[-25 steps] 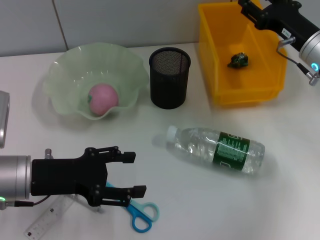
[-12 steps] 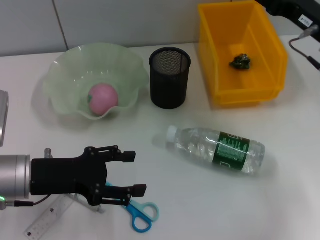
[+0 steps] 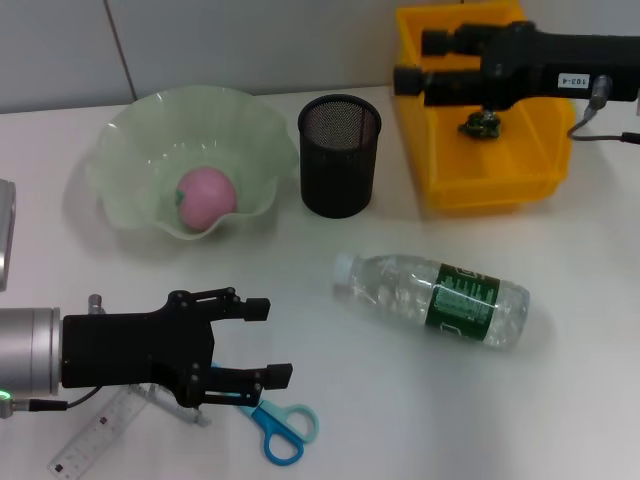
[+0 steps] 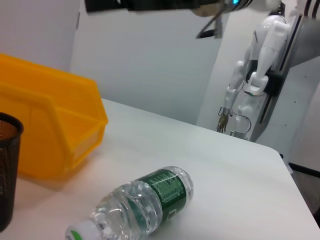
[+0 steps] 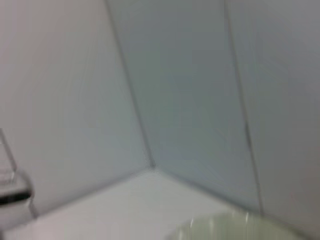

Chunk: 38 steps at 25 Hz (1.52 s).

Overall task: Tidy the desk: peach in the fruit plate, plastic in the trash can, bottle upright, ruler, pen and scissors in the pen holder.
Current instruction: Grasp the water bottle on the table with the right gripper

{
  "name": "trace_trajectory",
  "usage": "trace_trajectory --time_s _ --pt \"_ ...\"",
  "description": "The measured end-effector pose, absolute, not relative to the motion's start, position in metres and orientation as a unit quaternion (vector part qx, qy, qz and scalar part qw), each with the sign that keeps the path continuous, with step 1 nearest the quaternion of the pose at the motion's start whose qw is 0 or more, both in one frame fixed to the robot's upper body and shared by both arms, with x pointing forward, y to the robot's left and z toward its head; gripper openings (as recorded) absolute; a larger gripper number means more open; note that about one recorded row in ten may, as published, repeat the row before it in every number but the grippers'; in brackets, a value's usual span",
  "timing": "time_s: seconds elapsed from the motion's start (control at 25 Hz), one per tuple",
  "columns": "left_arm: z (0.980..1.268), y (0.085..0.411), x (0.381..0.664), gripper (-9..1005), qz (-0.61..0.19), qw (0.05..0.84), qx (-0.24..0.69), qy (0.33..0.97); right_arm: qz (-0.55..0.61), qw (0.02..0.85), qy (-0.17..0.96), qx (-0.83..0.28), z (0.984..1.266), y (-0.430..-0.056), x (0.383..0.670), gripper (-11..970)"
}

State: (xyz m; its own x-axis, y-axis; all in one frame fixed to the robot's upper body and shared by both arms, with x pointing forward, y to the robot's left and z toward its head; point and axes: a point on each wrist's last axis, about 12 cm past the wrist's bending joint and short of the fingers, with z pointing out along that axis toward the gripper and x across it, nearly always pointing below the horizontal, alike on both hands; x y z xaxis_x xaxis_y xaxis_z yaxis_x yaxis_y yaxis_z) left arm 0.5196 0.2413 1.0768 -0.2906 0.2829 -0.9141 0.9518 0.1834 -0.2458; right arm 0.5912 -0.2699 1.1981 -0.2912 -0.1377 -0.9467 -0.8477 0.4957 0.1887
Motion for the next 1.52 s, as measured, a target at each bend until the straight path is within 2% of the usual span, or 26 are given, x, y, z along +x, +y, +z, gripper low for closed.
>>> trace_trajectory --time_s 0.08,0.2,0.28,0.32,0.36,0.48,0.76,0.92,1.52 --pt "1.077 0.242 0.520 859 -0.443 0.379 0.459 0.671 0.349 0.423 0.750 -0.370 1.209 -0.265 0.595 796" --pt "1.077 0.244 0.520 859 -0.441 0.384 0.454 0.672 0.333 0.379 0.770 -0.390 1.214 -0.261 0.597 796" --pt "1.077 0.245 0.520 859 -0.440 0.385 0.452 0.673 0.301 0.299 0.792 -0.439 1.217 -0.253 0.598 795" --pt "1.078 0.246 0.521 859 -0.440 0.389 0.449 0.674 0.301 0.299 0.792 -0.439 1.217 -0.253 0.598 795" --pt "1.078 0.247 0.521 859 -0.439 0.392 0.447 0.674 0.280 0.253 0.799 -0.468 1.217 -0.247 0.598 795" --pt "1.079 0.248 0.522 859 -0.437 0.396 0.445 0.674 0.239 0.206 0.811 -0.494 1.213 -0.241 0.600 794" --pt "1.079 0.247 0.523 859 -0.436 0.397 0.445 0.674 0.188 0.165 0.816 -0.521 1.205 -0.230 0.606 793" --pt "1.079 0.246 0.524 859 -0.437 0.397 0.445 0.674 0.161 0.128 0.819 -0.536 1.189 -0.219 0.608 792" --pt "1.081 0.247 0.525 859 -0.435 0.403 0.443 0.673 0.124 0.110 0.809 -0.565 1.158 -0.197 0.612 792"
